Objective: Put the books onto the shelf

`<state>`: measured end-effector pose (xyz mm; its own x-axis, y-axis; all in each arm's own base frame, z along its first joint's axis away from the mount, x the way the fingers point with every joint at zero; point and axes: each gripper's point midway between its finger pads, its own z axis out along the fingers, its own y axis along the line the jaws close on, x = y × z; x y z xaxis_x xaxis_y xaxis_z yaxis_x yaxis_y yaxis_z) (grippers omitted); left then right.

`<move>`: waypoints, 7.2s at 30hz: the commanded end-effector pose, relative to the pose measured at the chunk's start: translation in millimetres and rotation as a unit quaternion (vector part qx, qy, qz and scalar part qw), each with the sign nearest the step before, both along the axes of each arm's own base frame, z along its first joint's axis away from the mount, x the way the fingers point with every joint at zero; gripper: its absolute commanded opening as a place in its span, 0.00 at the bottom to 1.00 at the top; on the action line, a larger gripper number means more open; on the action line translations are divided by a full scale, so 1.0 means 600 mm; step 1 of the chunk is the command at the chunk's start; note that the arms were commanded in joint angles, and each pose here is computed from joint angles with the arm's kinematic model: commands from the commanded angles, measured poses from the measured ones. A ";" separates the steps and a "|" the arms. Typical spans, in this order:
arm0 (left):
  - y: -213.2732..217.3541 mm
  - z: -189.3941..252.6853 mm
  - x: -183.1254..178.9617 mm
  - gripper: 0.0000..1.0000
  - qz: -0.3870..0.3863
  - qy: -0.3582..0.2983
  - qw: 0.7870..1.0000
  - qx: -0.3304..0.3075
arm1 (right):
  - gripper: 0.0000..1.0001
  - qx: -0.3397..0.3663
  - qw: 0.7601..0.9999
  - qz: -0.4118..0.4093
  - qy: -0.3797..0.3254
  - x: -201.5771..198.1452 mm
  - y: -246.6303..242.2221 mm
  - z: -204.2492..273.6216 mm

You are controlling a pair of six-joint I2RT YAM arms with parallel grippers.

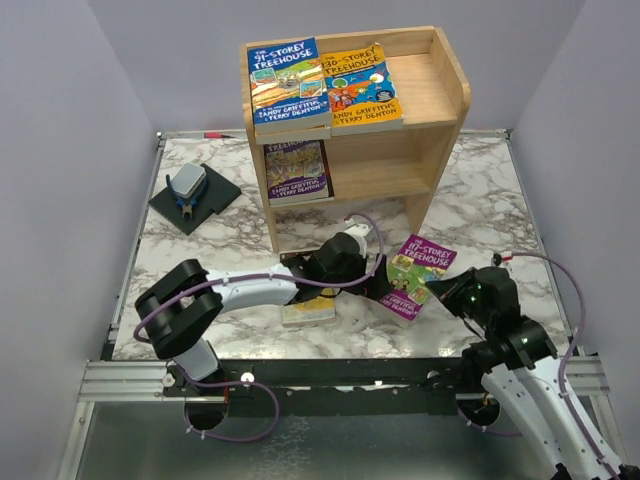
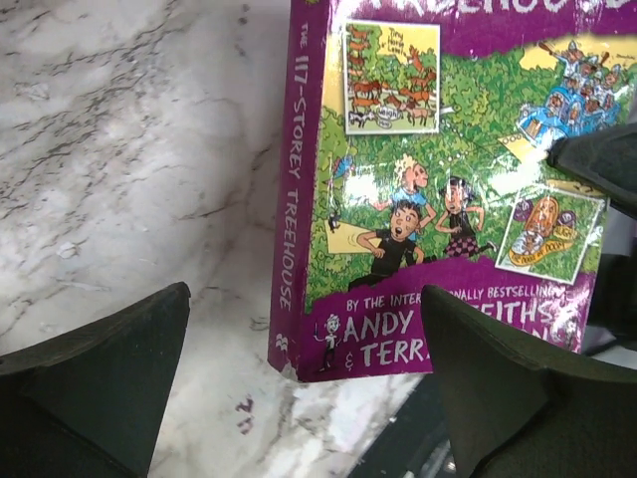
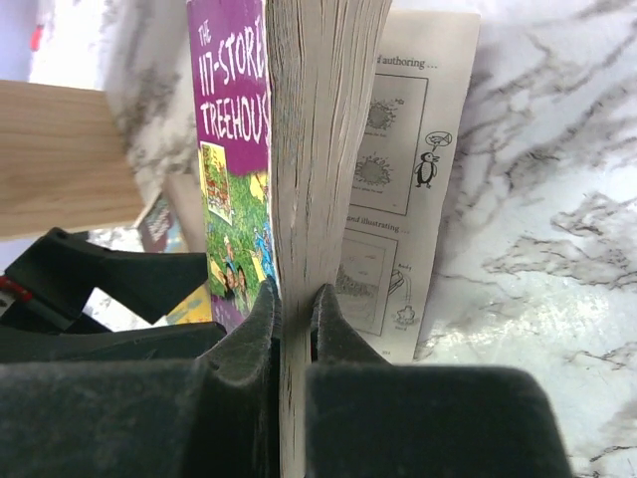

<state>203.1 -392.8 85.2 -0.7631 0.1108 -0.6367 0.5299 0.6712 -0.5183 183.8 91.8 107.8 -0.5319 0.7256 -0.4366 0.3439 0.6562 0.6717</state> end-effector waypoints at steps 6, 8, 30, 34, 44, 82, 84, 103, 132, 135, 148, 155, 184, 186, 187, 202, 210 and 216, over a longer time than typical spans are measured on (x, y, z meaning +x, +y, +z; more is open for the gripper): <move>0.003 0.128 -0.041 0.99 -0.038 0.035 0.987 -0.150 | 0.00 0.036 0.988 0.067 -0.136 -0.014 0.024 0.163; 0.004 0.145 -0.052 0.99 -0.046 0.047 0.983 -0.174 | 0.01 0.052 0.980 0.092 -0.165 -0.018 0.039 0.192; 0.070 0.294 -0.138 0.59 -0.090 0.072 0.935 -0.336 | 0.01 0.095 0.918 0.263 -0.283 -0.042 0.122 0.332; 0.074 0.317 -0.147 0.33 -0.099 0.071 0.926 -0.358 | 0.01 0.094 0.910 0.277 -0.292 -0.047 0.126 0.339; 0.088 0.360 -0.153 0.00 -0.098 0.056 0.911 -0.397 | 0.01 0.076 0.899 0.306 -0.303 -0.057 0.131 0.345; 0.160 0.429 -0.120 0.00 0.019 0.025 0.858 -0.513 | 0.81 0.203 0.831 0.432 -0.285 -0.092 0.197 0.297; 0.162 0.430 -0.117 0.00 0.024 0.024 0.856 -0.516 | 0.81 0.208 0.831 0.429 -0.286 -0.087 0.199 0.300; 0.162 0.411 -0.100 0.00 0.045 0.016 0.849 -0.526 | 0.73 0.263 0.827 0.398 -0.299 -0.054 0.216 0.354; 0.164 0.364 -0.082 0.17 0.073 -0.006 0.865 -0.497 | 0.00 0.239 0.840 0.387 -0.297 -0.067 0.242 0.367; 0.165 0.355 -0.083 0.38 0.075 -0.006 0.869 -0.489 | 0.00 0.207 0.848 0.382 -0.306 -0.069 0.230 0.380; 0.206 0.326 -0.076 0.99 0.105 -0.080 0.933 -0.333 | 0.00 0.046 0.864 0.331 -0.377 -0.083 0.146 0.485; 0.266 0.341 -0.065 0.99 0.124 -0.160 0.959 -0.201 | 0.00 0.014 0.864 0.294 -0.409 -0.055 0.133 0.586; 0.311 0.313 -0.098 0.99 0.024 -0.248 0.966 -0.070 | 0.00 0.024 0.881 0.294 -0.369 0.179 0.223 0.766; 0.311 0.309 -0.099 0.99 0.021 -0.249 0.966 -0.071 | 0.00 0.037 0.881 0.306 -0.358 0.187 0.224 0.759; 0.311 0.308 -0.100 0.99 0.019 -0.250 0.966 -0.071 | 0.00 0.044 0.881 0.313 -0.353 0.190 0.225 0.755; 0.310 0.296 -0.104 0.99 0.014 -0.254 0.964 -0.078 | 0.01 0.120 0.883 0.367 -0.267 0.244 0.227 0.690; 0.309 0.295 -0.103 0.99 0.014 -0.253 0.964 -0.076 | 0.09 0.126 0.890 0.373 -0.230 0.265 0.231 0.652; 0.309 0.293 -0.101 0.99 0.015 -0.252 0.965 -0.074 | 0.26 0.111 0.901 0.358 -0.218 0.279 0.226 0.634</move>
